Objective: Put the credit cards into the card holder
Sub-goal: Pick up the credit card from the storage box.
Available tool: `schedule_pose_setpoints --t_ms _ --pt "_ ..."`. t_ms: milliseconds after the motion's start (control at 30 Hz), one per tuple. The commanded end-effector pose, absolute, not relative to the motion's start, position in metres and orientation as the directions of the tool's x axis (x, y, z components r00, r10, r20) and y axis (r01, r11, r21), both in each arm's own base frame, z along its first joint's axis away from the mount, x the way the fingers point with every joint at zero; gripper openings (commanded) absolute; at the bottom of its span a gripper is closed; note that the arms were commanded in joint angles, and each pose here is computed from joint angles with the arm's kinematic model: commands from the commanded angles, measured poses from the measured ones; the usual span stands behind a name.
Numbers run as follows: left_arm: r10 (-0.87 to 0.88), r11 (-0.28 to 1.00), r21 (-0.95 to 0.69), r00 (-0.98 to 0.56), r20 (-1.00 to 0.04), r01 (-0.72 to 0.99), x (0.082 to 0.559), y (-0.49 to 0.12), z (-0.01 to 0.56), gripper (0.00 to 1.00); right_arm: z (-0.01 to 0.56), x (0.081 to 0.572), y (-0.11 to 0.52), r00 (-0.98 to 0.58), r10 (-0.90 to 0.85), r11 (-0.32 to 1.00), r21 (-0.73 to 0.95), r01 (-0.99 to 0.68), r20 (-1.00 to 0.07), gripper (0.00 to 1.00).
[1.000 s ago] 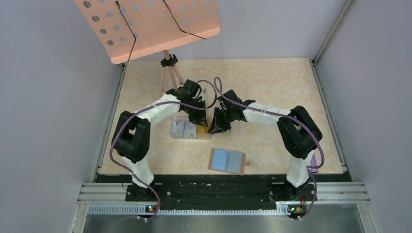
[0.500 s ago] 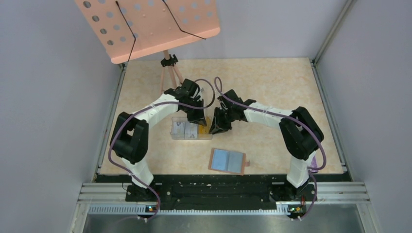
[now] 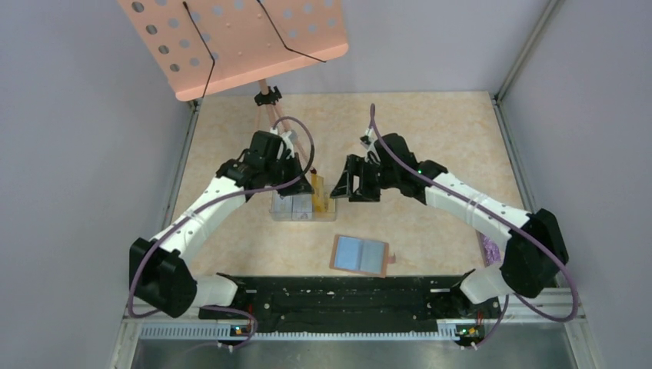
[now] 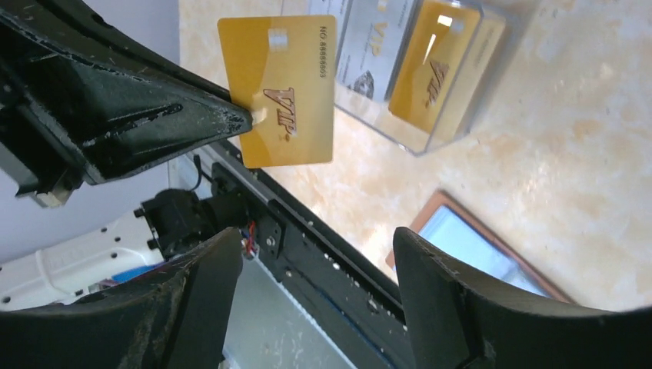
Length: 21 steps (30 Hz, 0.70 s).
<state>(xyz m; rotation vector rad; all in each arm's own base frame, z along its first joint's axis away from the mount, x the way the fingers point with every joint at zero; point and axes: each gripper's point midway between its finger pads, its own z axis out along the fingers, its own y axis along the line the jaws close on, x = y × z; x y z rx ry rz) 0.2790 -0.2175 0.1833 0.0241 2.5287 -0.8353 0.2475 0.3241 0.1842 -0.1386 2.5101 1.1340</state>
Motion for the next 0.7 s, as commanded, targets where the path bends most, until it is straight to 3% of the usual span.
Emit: schedule_pose_setpoints --t_ms 0,200,333,667 --pt "-0.191 0.688 -0.701 -0.884 -0.426 0.189 0.257 -0.232 0.197 0.0 0.193 0.231 0.303 -0.918 0.095 0.631 0.737 -0.243 -0.384 0.74" --pt "-0.219 0.393 -0.898 -0.928 -0.3 0.197 0.215 -0.257 0.204 0.0 0.196 0.201 0.284 -0.936 0.154 0.467 0.858 -0.215 -0.318 0.76" --pt "-0.196 0.221 -0.944 -0.937 -0.29 0.246 0.195 -0.264 0.219 0.0 0.198 0.182 0.284 -0.948 0.156 0.347 0.914 -0.21 -0.277 0.71" --pt "-0.168 0.1 -0.965 -0.952 -0.257 0.243 0.172 -0.263 0.225 0.0 0.213 0.178 0.296 -0.961 0.154 0.166 0.965 -0.202 -0.228 0.56"
